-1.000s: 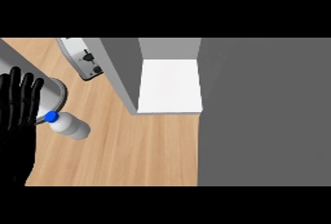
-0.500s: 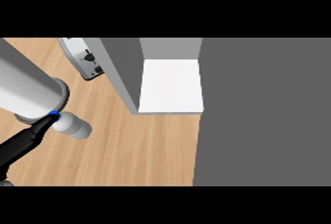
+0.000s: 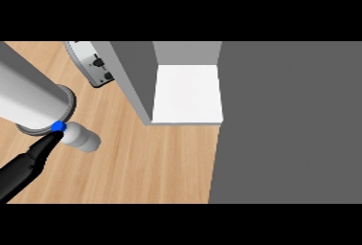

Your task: Pick up the bottled water, place it into the cabinet and close the cabinet

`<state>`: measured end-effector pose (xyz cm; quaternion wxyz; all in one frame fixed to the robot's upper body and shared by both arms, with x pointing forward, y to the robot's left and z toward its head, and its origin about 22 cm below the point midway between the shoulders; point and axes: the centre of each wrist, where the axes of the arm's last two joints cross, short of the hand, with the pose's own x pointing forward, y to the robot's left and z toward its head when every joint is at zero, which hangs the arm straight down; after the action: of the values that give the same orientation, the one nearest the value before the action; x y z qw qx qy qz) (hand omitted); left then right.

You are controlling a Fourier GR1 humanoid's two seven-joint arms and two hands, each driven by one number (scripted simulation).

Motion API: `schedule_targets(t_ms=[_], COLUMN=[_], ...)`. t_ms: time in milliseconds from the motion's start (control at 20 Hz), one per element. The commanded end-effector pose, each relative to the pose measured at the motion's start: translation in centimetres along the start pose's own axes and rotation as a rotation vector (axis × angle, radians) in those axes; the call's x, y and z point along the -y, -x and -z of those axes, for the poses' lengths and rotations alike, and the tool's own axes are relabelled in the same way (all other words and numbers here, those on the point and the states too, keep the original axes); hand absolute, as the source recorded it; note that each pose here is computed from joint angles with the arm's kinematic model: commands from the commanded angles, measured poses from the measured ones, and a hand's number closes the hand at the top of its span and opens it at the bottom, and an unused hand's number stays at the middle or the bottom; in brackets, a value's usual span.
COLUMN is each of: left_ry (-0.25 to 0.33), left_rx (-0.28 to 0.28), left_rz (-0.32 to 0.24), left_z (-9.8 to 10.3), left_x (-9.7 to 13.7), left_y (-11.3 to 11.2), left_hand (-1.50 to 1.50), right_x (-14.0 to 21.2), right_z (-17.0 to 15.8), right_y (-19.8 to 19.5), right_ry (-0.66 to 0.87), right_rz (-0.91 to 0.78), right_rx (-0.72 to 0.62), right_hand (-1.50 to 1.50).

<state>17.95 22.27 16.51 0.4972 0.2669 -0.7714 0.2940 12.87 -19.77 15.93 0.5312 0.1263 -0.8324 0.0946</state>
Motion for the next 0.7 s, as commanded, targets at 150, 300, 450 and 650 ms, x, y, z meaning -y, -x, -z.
schedule_targets(t_ms=[150, 300, 450, 650], left_ry=[-0.040, -0.038, -0.029, -0.041], left_rx=[-0.037, -0.042, -0.046, -0.060], left_rz=[0.005, -0.006, 0.026, 0.053], left_z=[-2.3, -2.5, -1.0, -1.4], left_x=[-1.0, -0.8, 0.1, 0.0], left_y=[-3.4, -3.3, -2.5, -2.3], left_hand=[-1.50, -1.50, -1.50, -1.50], right_x=[-0.3, -1.5, -2.4, -2.4], right_z=[-1.1, -0.8, -0.2, -0.7], right_y=[-2.2, -2.0, -3.2, -3.1], right_ry=[0.019, 0.015, 0.026, 0.020], right_rz=[-0.006, 0.002, 0.012, 0.015], right_rx=[-0.005, 0.010, 0.011, 0.008], right_hand=[-1.50, -1.50, -1.50, -1.50])
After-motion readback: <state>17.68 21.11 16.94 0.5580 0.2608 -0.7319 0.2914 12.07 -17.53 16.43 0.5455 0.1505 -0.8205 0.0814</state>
